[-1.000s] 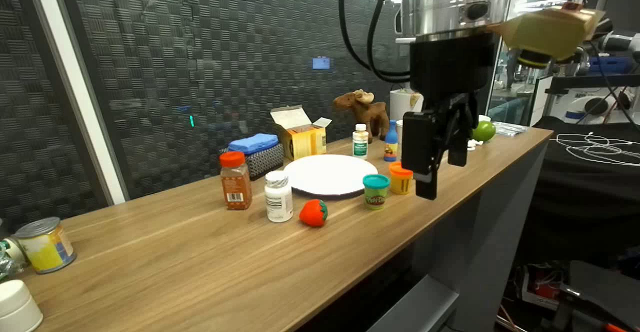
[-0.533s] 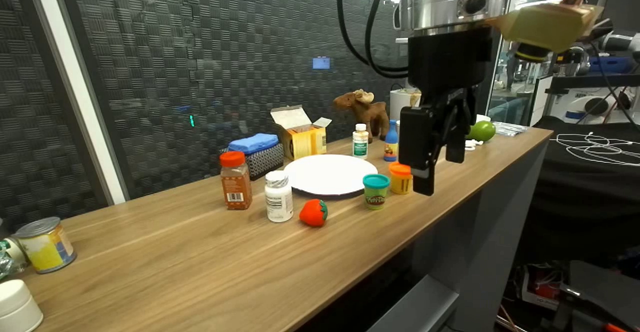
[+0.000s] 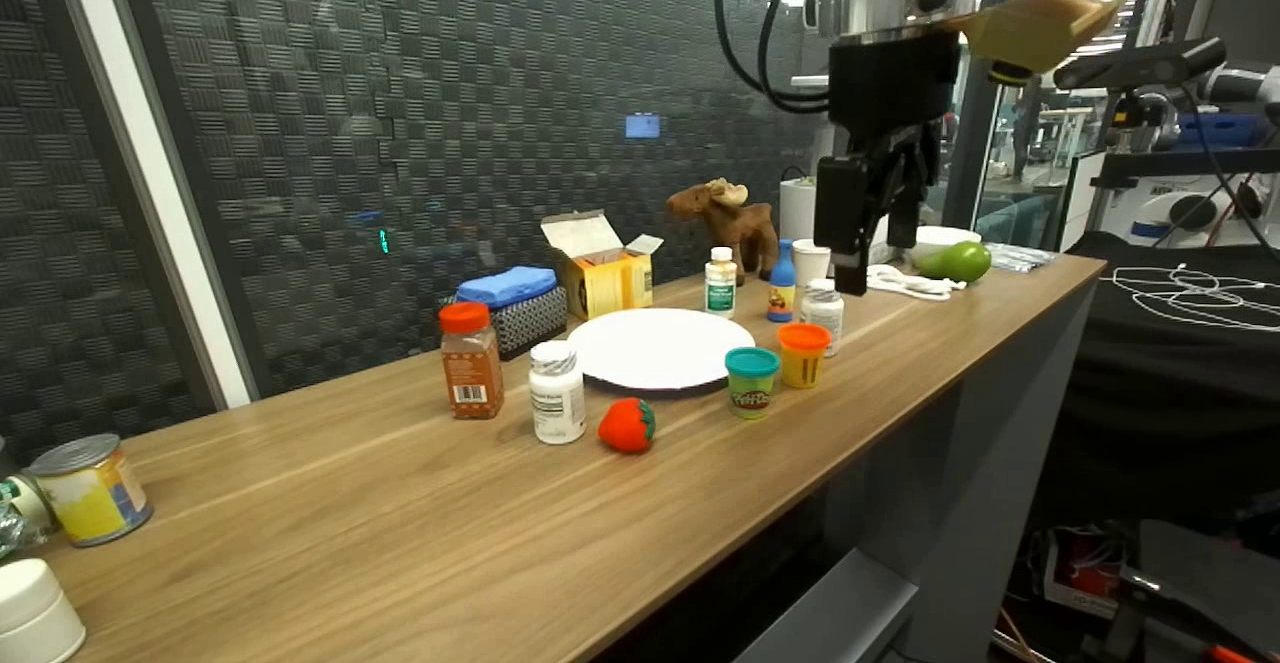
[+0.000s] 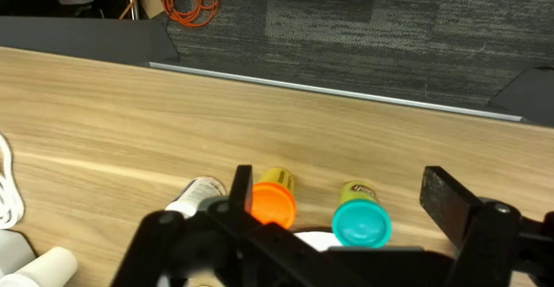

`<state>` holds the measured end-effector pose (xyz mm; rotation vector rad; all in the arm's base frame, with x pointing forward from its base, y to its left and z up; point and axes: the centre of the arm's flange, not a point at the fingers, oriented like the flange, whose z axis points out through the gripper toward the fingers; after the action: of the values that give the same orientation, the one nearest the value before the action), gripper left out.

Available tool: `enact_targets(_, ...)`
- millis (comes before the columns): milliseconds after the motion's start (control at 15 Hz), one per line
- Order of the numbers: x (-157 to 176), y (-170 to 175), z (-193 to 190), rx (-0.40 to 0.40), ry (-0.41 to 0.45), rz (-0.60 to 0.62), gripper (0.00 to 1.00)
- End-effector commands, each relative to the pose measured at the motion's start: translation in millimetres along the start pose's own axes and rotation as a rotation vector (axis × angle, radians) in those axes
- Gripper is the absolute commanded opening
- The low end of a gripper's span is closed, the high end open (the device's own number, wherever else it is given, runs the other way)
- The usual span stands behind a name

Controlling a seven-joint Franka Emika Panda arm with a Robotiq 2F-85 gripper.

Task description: Put the bottles and red plushy on the plate

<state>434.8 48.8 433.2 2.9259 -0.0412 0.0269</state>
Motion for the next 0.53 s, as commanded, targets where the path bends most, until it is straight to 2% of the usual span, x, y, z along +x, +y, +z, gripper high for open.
enact_targets(0,53,39,-1,0.046,0.022,-0.039,1.0)
enact_targets(267,116,53,5,0.114,0.066,-0.097,1.0)
enact_targets(467,160,53,11,0.088,0.093,-0.108,1.0)
